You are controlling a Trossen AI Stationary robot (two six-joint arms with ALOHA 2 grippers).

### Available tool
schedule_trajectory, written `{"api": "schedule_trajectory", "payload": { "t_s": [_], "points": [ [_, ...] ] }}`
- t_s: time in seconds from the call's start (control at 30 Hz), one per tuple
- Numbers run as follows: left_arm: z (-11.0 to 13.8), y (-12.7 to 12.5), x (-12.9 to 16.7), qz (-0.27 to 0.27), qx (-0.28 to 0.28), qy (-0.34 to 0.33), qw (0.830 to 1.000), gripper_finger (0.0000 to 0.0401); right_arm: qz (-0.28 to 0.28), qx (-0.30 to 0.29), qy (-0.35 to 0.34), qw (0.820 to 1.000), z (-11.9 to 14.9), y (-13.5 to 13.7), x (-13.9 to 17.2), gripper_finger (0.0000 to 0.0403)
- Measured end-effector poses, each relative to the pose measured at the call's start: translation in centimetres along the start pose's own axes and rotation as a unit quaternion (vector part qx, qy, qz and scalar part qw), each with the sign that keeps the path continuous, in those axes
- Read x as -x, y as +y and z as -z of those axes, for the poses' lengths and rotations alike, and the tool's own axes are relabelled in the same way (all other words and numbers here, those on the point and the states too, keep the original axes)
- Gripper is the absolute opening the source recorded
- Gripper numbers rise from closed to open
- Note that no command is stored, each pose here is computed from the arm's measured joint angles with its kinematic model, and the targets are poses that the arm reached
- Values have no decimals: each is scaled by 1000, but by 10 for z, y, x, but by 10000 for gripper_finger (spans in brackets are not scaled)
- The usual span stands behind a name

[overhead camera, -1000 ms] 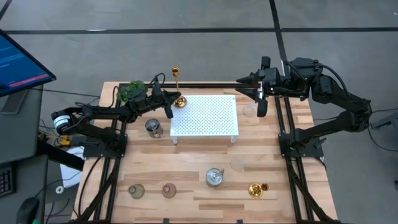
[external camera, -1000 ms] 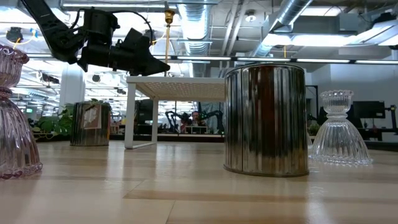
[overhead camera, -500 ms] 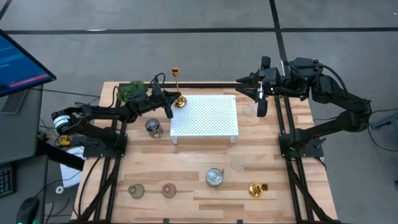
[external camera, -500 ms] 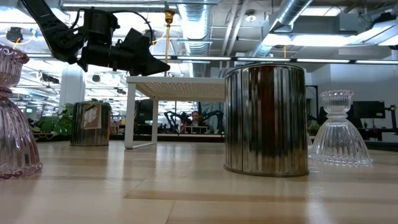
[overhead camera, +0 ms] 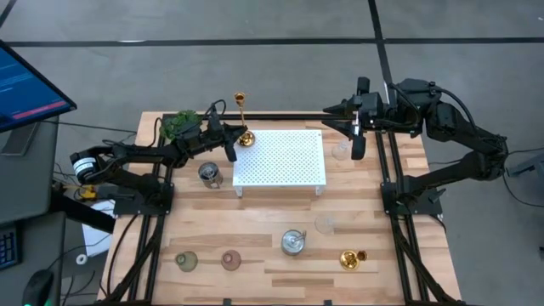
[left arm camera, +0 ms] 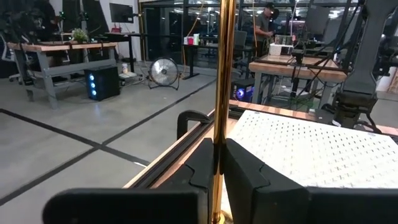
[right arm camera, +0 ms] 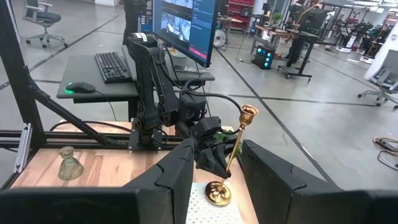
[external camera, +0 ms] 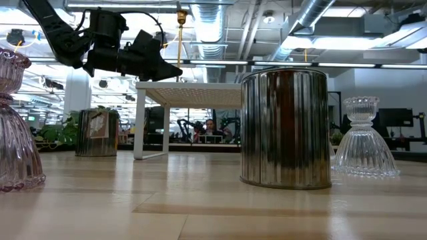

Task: Pick & Place candle stick holders
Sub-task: Put the top gold candle holder on the shelf

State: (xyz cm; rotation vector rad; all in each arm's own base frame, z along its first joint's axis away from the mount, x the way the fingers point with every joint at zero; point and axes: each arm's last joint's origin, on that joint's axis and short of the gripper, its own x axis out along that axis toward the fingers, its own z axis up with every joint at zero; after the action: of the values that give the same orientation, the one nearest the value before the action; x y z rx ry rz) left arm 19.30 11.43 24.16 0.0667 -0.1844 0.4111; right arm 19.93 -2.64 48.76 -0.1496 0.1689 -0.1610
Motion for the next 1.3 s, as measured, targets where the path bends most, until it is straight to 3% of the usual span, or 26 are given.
{"api": "schedule_trajectory", "payload": {
  "t_s": [0.3, 1.3],
  "points": [
    [-3, -2, 1, 22, -14, -6, 1000, 19, 0, 0, 0, 1000, 0, 0, 0, 127],
    [1, -1, 1, 21, -49, 9, 999, 21, 0, -13, 0, 1000, 0, 0, 0, 127]
  ]
}}
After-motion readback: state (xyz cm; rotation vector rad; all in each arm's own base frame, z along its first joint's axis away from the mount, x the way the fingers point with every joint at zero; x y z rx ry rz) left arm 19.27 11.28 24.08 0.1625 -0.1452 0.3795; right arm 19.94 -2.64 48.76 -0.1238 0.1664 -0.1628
